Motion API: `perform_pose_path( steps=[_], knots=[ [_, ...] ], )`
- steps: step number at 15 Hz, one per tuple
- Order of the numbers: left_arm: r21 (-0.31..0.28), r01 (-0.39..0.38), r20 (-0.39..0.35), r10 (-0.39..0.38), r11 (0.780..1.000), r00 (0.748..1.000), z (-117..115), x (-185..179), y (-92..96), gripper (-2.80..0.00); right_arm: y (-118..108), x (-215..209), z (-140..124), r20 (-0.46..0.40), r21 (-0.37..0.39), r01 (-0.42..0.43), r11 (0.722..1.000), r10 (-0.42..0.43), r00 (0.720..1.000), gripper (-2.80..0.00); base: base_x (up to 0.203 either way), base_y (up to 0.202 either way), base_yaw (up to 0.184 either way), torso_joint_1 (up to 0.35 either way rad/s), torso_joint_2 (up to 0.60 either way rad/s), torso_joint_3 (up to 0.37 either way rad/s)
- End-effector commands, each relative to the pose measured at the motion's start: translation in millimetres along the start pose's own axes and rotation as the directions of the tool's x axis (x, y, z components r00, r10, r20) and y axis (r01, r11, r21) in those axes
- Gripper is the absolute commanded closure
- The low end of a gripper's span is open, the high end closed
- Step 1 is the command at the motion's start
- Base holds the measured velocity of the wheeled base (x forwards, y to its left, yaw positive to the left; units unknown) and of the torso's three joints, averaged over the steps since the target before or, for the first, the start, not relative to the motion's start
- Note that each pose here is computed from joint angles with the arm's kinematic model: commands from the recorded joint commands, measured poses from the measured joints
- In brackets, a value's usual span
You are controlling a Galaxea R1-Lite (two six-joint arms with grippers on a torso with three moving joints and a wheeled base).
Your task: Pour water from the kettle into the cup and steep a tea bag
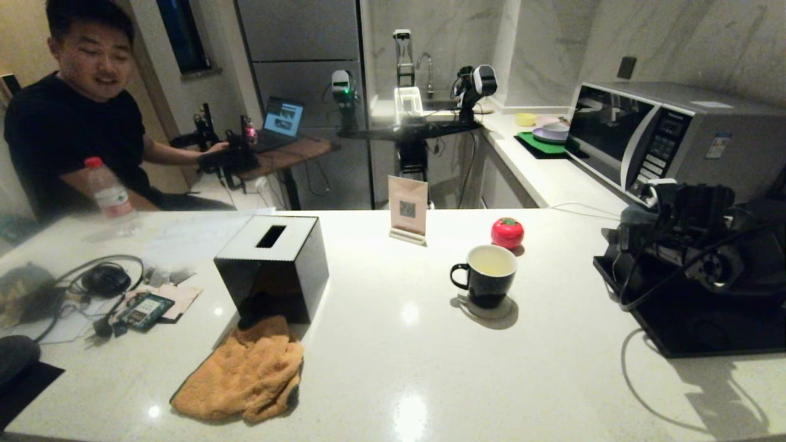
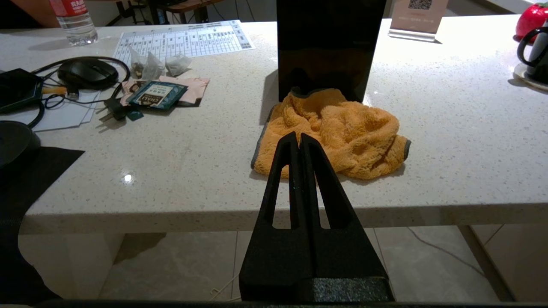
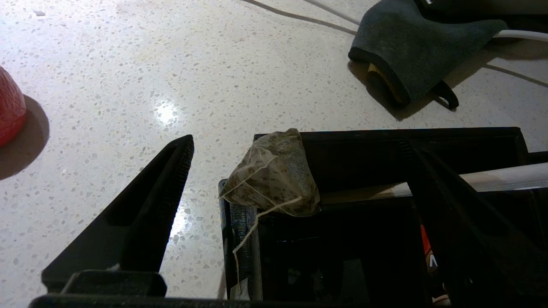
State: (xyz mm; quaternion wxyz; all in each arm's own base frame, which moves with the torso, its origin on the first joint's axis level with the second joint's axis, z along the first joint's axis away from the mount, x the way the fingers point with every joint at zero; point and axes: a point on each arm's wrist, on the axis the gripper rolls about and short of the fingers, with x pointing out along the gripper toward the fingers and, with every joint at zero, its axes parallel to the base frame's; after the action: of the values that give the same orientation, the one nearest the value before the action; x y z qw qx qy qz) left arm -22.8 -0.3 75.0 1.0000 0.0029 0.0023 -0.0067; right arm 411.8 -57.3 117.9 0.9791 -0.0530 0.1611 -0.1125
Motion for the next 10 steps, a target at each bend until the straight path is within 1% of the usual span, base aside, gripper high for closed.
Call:
perform_pose_path(
  steps=[1, 7, 8, 10],
  knots=[
    [0.000, 0.000, -0.002, 0.000, 1.000, 1.000, 0.0, 0.1, 0.0, 0.00, -0.1, -0.6, 1.3, 0.007, 0.000, 0.002, 1.000, -0.002, 1.000, -2.80, 0.000, 0.000, 0.000, 0.000, 0.00, 0.000],
    [0.000, 0.000, -0.002, 0.000, 1.000, 1.000, 0.0, 0.1, 0.0, 0.00, -0.1, -1.2, 0.5, 0.003, -0.002, 0.001, 1.000, -0.001, 1.000, -2.80, 0.000, 0.000, 0.000, 0.000, 0.00, 0.000],
    [0.000, 0.000, 0.000, 0.000, 1.000, 1.000, 0.0, 0.0, 0.0, 0.00, -0.1, -1.2, 0.5, 0.003, -0.002, 0.001, 1.000, -0.001, 1.000, 0.00, 0.000, 0.000, 0.000, 0.000, 0.00, 0.000],
    [0.000, 0.000, -0.002, 0.000, 1.000, 1.000, 0.0, 0.1, 0.0, 0.00, -0.2, -1.1, 1.0, 0.005, -0.002, 0.001, 1.000, -0.001, 1.000, 0.00, 0.000, 0.000, 0.000, 0.000, 0.00, 0.000]
  ],
)
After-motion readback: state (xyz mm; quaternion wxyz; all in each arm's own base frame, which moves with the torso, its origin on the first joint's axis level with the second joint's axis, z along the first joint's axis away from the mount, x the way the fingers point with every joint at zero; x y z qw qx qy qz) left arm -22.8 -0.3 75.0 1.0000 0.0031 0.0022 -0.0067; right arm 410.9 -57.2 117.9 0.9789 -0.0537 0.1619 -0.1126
